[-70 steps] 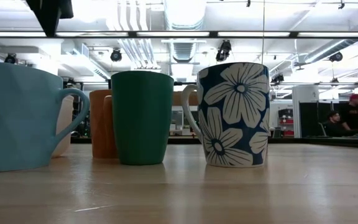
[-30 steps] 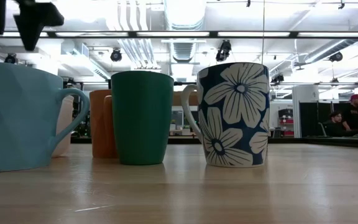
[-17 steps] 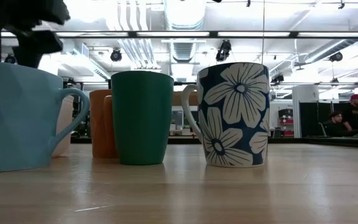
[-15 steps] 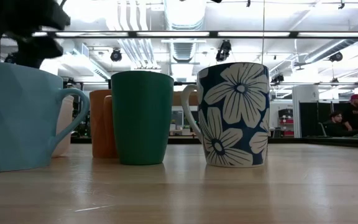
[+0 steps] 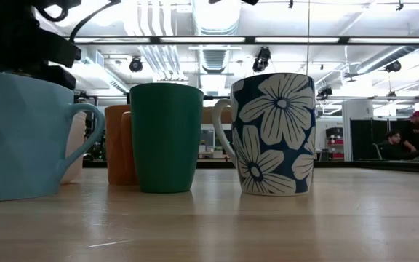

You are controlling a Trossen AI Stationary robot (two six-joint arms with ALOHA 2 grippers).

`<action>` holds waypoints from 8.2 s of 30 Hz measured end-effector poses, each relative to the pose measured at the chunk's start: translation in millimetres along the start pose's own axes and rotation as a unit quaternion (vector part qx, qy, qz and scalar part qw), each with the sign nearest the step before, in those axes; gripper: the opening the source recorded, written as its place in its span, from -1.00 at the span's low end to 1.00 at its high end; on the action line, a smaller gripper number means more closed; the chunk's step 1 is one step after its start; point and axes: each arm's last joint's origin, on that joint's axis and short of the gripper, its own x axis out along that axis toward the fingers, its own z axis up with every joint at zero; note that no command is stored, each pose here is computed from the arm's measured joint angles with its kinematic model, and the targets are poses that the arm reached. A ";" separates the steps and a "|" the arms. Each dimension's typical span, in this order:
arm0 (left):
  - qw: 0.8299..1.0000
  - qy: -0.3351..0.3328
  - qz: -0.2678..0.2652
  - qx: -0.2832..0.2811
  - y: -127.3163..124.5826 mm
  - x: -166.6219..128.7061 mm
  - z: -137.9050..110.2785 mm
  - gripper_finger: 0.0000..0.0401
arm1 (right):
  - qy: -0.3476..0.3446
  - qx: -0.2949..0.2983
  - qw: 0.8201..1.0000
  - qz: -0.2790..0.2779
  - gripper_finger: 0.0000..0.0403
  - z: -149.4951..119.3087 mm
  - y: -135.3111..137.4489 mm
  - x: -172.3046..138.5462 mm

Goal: Stack small to large cups/mugs on shelf
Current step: Put the white mug on the shelf, then put the blue mug on the shelf

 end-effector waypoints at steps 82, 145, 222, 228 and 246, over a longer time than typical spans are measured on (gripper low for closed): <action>0.995 -0.027 0.093 -0.026 277.6 -167.0 72.4 -0.87 | -0.005 0.003 0.999 -0.043 -0.03 9.3 -46.8 -15.0; 0.966 -0.128 0.181 -0.133 224.5 -237.5 50.8 -0.60 | -0.024 0.034 0.997 0.060 -0.03 22.4 -70.9 -29.4; 0.949 -0.299 0.060 -0.083 6.6 -205.6 25.9 -0.60 | -0.085 0.016 0.958 0.273 -0.06 31.0 15.4 -20.3; 0.881 -0.448 -0.142 -0.059 -6.9 -204.2 40.3 -0.60 | -0.111 0.020 0.991 0.071 -0.07 25.7 -25.2 -55.9; 0.913 -0.372 -0.072 -0.149 10.4 -197.6 -1.0 -0.60 | 0.029 -0.093 0.990 0.102 -0.07 -13.8 38.7 -11.6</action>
